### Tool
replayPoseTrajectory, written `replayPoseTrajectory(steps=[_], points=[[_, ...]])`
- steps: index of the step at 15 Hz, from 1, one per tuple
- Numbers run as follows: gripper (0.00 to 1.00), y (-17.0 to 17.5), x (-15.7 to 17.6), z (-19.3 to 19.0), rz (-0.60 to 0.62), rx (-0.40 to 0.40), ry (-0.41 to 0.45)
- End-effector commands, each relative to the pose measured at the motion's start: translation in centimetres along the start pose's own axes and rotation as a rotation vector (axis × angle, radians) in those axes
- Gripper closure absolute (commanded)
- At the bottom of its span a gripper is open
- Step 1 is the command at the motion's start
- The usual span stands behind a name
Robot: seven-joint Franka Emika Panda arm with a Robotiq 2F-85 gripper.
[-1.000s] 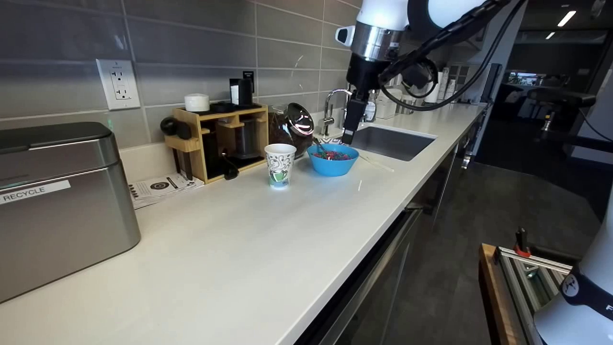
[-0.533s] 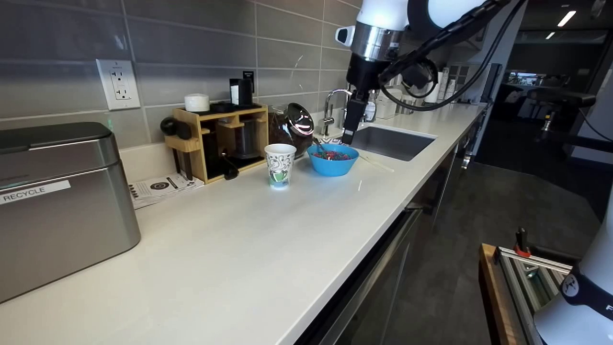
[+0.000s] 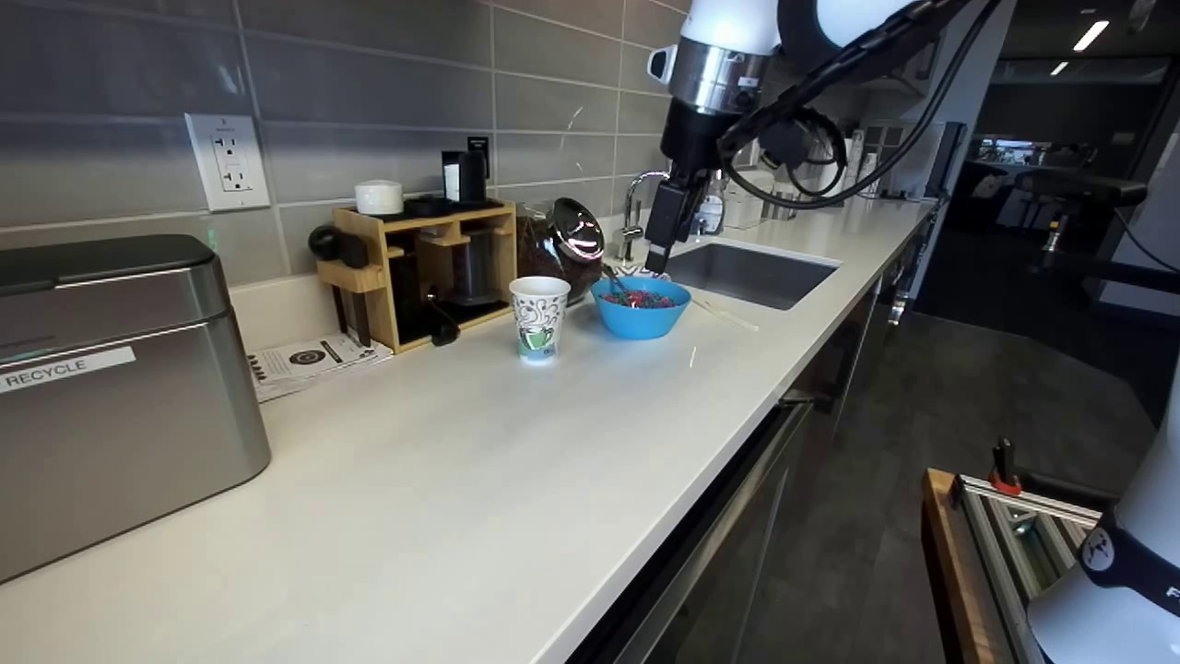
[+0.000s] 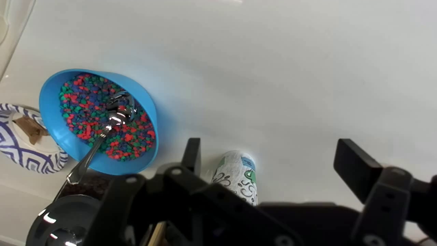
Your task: Pour the cereal out of the coffee cup and into the blue bowl.
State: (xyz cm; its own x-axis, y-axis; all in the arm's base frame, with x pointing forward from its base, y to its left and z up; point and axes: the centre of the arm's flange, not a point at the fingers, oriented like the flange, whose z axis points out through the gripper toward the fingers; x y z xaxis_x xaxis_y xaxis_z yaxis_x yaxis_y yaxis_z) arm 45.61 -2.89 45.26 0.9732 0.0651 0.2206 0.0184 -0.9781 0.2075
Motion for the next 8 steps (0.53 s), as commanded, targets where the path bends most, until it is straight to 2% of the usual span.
replayPoseTrajectory(steps=[1,5,8], points=[[0.00,-2.4,3.6,0.8,0.198,0.009,-0.001],[0.00,-4.3,7.9,1.3,0.404,0.032,-0.005],[0.00,-4.1,11.2,2.1,0.554,0.059,-0.006]])
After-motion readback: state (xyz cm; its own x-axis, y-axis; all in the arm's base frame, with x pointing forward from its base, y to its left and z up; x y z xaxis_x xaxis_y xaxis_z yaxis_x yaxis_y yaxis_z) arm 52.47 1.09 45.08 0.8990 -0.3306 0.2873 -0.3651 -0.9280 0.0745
